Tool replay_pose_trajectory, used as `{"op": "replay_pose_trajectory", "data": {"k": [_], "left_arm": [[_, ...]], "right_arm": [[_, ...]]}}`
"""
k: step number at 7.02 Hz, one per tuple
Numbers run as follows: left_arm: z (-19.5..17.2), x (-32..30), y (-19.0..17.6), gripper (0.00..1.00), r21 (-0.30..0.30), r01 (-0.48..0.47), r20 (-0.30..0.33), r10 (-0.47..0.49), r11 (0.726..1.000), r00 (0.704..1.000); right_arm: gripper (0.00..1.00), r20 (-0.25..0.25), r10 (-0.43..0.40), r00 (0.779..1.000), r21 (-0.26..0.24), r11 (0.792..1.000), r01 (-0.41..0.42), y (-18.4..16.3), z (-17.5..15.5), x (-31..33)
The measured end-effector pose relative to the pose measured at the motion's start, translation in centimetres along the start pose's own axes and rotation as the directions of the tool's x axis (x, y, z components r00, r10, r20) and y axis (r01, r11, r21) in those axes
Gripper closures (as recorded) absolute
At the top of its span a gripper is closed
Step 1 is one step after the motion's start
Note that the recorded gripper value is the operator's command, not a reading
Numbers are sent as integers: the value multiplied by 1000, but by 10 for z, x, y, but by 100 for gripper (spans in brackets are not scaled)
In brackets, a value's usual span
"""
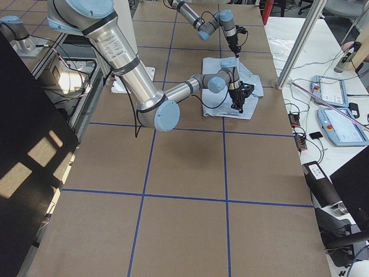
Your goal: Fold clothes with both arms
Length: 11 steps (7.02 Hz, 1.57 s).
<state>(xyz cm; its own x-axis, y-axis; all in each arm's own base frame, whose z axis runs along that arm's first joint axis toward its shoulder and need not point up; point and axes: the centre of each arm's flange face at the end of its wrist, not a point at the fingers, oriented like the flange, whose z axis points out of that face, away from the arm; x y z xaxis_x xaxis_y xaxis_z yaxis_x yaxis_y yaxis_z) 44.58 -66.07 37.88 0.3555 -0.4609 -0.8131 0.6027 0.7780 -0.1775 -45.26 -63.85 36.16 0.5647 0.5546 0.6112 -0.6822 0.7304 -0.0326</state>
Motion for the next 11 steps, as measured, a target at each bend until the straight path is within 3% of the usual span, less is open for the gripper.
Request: {"op": "replay_pose_trajectory", "data": {"k": [2, 3, 4, 6, 8, 11], "left_arm": [[2, 3, 0, 100, 0, -1, 1, 1, 1000, 1000], [4, 5, 0, 84, 0, -1, 3, 1, 1000, 1000], [5, 5, -1, 79, 0, 0, 5, 0, 1000, 1000], [6, 5, -2, 73, 1, 2, 6, -2, 1000, 1000], [2, 5, -7, 71, 5, 3, -6, -3, 1000, 1000], [-1, -19, -18, 71, 12, -28, -41, 28, 1000, 999]], "right_arm": [[100, 25, 4, 1000, 5, 1000, -4, -4, 7, 1], [54, 30, 5, 1000, 6, 1000, -5, -6, 7, 1], [44, 33, 5, 999, 5, 1000, -5, -6, 7, 1], [41, 33, -1, 999, 1, 1000, 1, -6, 8, 1], [33, 47, -12, 999, -3, 1000, 12, -5, 2, 1], [27, 120, -32, 992, -72, 997, 40, 26, -35, 43]]}}
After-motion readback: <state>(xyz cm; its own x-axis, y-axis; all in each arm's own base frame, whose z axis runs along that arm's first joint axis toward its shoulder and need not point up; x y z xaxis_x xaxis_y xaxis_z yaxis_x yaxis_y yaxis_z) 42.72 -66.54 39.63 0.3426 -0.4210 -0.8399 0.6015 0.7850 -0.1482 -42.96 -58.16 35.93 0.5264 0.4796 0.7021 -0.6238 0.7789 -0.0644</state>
